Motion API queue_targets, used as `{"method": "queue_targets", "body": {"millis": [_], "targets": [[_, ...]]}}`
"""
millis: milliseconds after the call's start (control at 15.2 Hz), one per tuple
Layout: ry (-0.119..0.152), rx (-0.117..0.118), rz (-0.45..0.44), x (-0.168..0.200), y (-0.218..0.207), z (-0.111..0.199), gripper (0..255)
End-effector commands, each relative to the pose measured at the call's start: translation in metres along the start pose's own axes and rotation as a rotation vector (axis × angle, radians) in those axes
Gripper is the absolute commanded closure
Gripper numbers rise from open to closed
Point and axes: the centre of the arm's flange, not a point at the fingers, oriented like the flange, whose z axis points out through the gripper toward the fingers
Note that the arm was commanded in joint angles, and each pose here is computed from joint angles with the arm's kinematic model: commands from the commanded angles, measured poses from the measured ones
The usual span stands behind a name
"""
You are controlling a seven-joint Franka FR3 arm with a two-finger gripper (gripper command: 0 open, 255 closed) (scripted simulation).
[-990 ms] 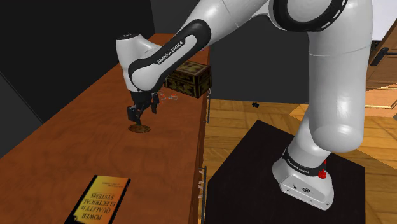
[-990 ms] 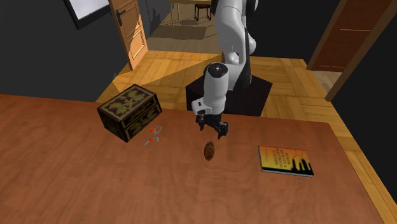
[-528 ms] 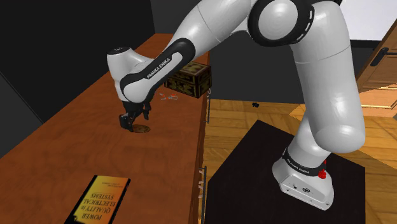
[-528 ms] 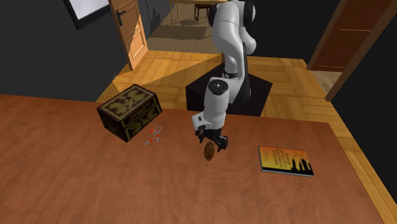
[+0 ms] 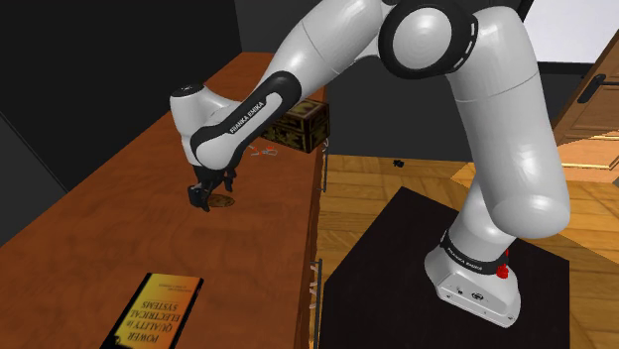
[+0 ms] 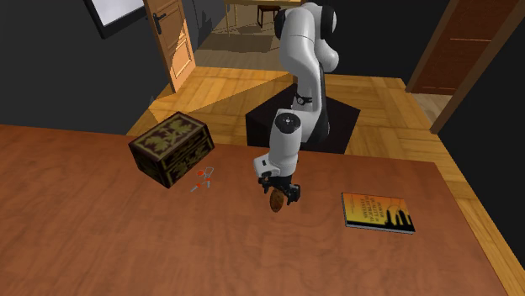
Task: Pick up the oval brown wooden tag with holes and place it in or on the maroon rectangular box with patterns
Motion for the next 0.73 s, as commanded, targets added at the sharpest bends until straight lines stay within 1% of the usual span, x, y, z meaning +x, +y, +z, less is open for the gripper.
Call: {"method": "queue_targets", "body": {"millis": [0,132,198,660], "targets": [[0.000,0.000,0.000,0.0000,0.0000,0.0002,0],[0.000,0.000,0.000,0.0000,0.0000,0.0002,0],[0.000,0.000,0.000,0.0000,0.0000,0.0002,255],[0.000,0.000,0.000,0.0000,-0.0001,0.0001,255]]}}
